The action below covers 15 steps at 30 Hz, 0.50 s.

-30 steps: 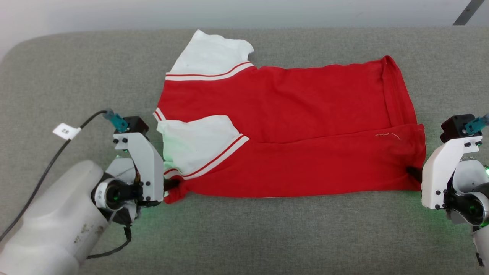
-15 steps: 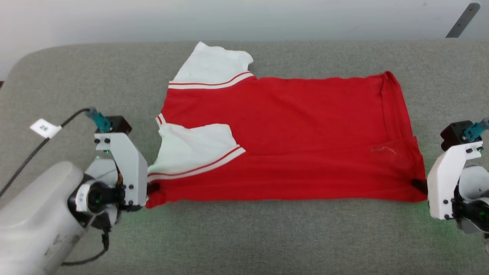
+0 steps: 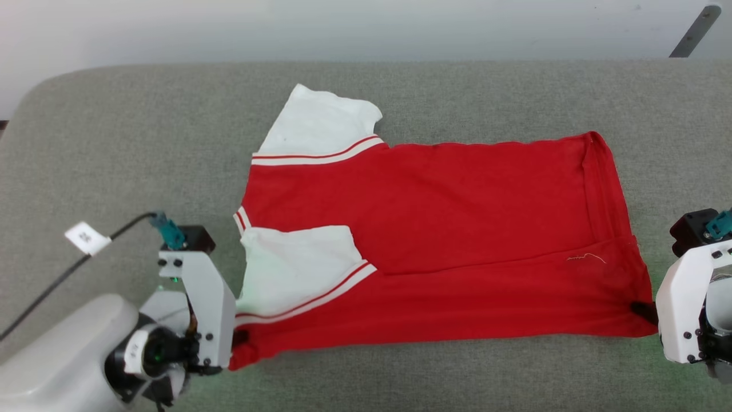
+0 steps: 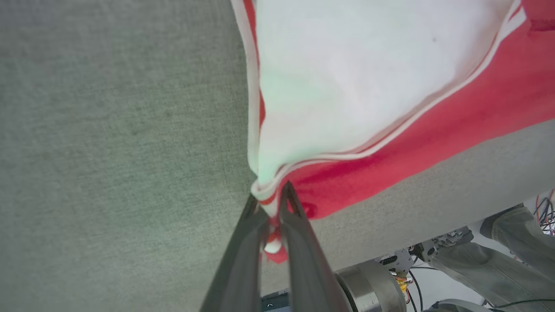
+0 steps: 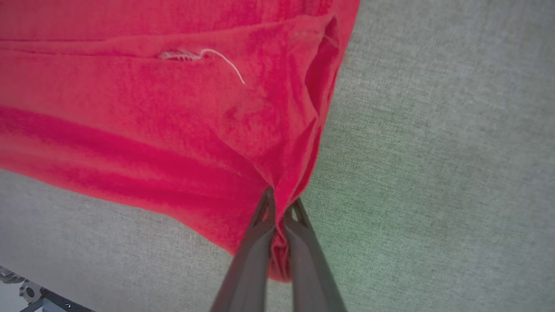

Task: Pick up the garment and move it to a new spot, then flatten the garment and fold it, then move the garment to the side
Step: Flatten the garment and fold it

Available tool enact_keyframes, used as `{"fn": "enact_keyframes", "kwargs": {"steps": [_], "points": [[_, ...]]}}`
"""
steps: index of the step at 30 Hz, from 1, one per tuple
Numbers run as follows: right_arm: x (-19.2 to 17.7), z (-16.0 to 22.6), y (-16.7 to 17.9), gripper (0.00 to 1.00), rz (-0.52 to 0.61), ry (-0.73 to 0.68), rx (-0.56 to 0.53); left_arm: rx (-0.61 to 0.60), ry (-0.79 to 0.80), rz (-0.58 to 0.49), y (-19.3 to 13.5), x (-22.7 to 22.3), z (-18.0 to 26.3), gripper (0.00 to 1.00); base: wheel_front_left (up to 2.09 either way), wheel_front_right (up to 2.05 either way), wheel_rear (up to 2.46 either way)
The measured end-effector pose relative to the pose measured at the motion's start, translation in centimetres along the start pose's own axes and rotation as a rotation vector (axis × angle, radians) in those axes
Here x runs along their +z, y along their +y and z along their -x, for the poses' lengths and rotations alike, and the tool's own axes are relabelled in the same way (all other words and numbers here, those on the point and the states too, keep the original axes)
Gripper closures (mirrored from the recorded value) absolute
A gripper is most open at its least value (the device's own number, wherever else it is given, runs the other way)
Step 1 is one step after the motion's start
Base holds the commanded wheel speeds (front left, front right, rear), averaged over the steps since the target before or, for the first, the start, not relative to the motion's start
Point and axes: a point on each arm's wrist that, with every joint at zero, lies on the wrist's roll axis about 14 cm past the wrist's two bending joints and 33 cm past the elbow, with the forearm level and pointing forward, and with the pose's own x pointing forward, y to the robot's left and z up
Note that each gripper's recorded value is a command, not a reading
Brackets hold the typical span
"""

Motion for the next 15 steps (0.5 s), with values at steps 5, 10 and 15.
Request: {"fn": "enact_keyframes", "kwargs": {"steps": [5, 10, 15], "points": [[-0.5, -0.3, 0.4, 1.0, -0.003, 0.008, 0.004, -0.005, 0.021, 0.009, -0.2, -0.8, -0.9, 1.0, 0.0, 0.0, 0.0], [-0.7, -0.6, 0.9, 1.0, -0.004, 0.014, 0.013, -0.011, 0.02, 0.007, -0.2, -0.7, -1.5, 0.07, 0.0, 0.0, 0.0], [-0.7, -0.7, 1.3, 0.55, -0.002, 0.01, 0.021, 0.007, -0.005, -0.019, 0.2, 1.0, -1.0, 0.0, 0.0, 0.0, 0.0]]}}
